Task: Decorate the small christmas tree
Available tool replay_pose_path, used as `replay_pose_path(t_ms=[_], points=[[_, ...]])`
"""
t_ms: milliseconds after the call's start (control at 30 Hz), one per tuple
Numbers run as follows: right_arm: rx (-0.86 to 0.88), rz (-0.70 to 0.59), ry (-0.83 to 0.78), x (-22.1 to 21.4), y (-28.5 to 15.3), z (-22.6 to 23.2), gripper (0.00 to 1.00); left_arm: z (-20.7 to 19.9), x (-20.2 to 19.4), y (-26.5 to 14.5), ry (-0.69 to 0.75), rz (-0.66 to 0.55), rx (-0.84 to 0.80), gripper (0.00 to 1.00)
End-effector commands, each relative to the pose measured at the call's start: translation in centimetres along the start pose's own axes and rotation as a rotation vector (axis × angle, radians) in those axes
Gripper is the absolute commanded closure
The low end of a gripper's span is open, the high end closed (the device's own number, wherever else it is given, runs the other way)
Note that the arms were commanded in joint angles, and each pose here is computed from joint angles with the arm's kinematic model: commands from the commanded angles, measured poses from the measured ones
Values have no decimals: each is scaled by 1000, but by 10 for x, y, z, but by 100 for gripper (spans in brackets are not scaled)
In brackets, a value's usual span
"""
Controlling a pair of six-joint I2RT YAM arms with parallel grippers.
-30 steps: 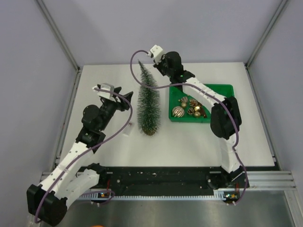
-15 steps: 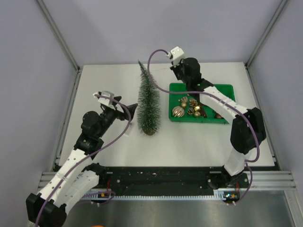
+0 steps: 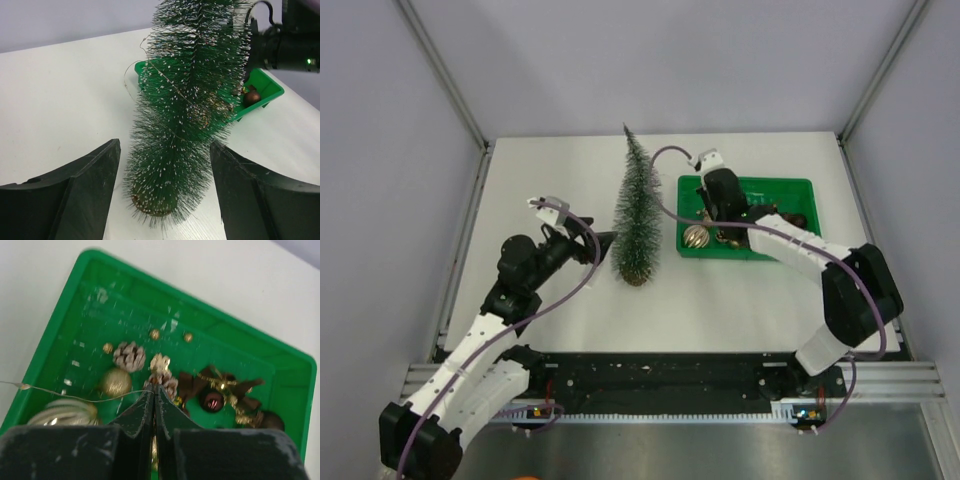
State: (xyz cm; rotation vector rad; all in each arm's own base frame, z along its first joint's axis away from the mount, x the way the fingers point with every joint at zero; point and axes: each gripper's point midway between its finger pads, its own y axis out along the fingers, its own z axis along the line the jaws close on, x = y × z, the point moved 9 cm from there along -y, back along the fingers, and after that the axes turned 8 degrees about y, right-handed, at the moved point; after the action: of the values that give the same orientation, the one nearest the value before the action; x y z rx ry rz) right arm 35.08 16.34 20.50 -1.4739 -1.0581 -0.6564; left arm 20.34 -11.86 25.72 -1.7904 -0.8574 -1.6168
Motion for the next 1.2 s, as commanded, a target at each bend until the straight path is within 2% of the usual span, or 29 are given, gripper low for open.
replay_pose_path(t_ms=[0,100,200,333,567,833,1000,1167], points=[[-17,-31,10,-9,-50,19,100,-2,9,-1,13,-55,-35,30],[24,-37,62,-24,-78,28,100,-3,11,-3,16,-59,-35,45],[99,-81,123,-35,-109,40,100,-4,13,-5,10,-67,-43,51],[256,-185,239,-36,-146,57,100,-7,9,-7,-13,-58,-60,52],[477,-370,318,-24,-171,92,100,-10,10,-12,-18,-53,-77,55],[594,-446,291,-16,-183,139,100,-22,26,-20,-19,-66,-185,54],[670,-468,342,-17,-192,158,100,-34,27,-26,-103,-41,-280,50],[782,-445,433,-16,-198,172,100,-44,10,-33,-160,19,-364,47]])
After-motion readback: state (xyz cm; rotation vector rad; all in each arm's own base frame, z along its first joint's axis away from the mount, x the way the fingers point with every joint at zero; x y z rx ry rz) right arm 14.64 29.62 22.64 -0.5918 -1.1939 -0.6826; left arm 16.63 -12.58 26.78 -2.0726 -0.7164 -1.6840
